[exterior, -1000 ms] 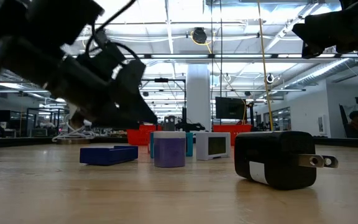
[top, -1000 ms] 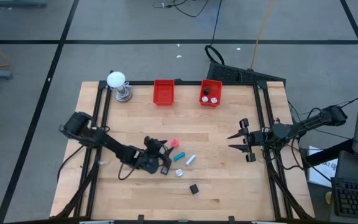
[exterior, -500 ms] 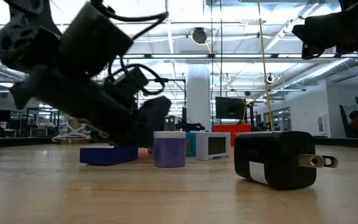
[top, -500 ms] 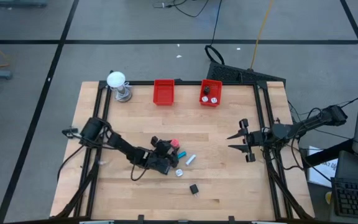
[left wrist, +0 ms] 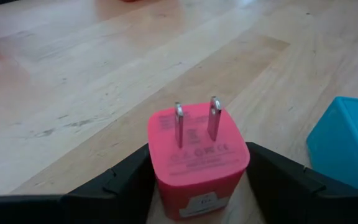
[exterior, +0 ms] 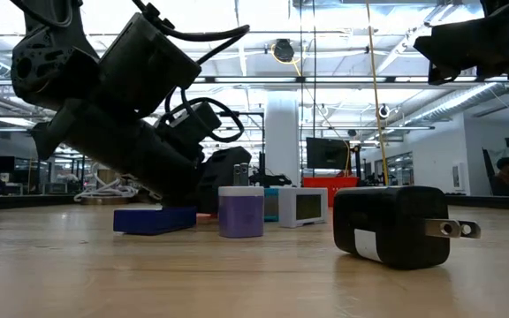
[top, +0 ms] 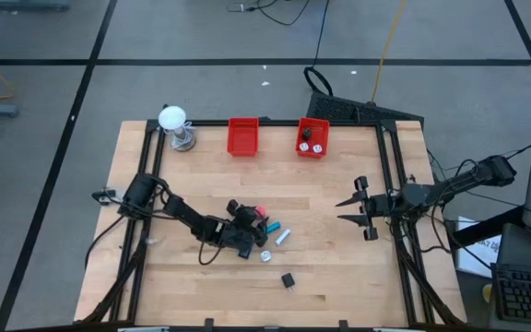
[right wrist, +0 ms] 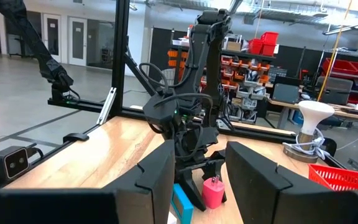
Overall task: Pick & Place Office items
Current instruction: Put the pink charger adapter into the right red basket
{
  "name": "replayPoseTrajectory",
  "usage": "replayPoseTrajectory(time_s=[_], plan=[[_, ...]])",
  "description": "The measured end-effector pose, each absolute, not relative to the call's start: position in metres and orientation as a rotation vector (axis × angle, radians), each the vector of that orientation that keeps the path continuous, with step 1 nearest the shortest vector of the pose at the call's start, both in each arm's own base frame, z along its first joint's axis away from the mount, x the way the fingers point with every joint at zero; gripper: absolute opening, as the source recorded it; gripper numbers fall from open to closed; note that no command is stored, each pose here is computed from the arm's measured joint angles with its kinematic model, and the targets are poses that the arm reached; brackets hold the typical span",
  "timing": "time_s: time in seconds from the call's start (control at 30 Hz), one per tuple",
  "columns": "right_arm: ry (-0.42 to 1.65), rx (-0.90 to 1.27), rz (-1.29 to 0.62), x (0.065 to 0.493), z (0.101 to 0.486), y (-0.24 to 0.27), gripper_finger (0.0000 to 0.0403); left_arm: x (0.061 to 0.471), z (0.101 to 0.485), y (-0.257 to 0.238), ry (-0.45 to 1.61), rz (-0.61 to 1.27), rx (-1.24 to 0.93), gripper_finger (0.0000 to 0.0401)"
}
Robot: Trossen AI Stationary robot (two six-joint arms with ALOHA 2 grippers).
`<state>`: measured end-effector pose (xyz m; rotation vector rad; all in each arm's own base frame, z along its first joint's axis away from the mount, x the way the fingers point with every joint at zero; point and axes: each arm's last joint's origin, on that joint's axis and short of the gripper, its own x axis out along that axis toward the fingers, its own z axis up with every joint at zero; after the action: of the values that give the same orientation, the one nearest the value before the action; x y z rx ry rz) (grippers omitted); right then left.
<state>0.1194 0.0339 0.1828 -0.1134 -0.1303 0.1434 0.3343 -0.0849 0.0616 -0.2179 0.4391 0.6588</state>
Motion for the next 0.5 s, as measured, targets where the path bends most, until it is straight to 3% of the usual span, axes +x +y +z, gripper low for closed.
replayPoseTrajectory(time_s=[0.23, 0.43, 0.5], plan=[[-0.131, -0.115, 0.141, 0.1194, 0.1828, 0.0338, 0.0132, 0.3340, 0.0612, -0.0848, 0.444, 0.657, -0.218, 0.0237], [-0.131, -0.117, 0.140, 0.1194, 0.1828, 0.0338, 0.0132, 0.3337, 0.0605, -0.0840, 0.447, 0.661, -0.219, 0.0158], [-0.130, -0.117, 0.137, 0.1194, 0.1828, 0.0337, 0.0132, 0.3338, 0.0606, -0.0841, 0.447, 0.659, -0.216, 0.0151]])
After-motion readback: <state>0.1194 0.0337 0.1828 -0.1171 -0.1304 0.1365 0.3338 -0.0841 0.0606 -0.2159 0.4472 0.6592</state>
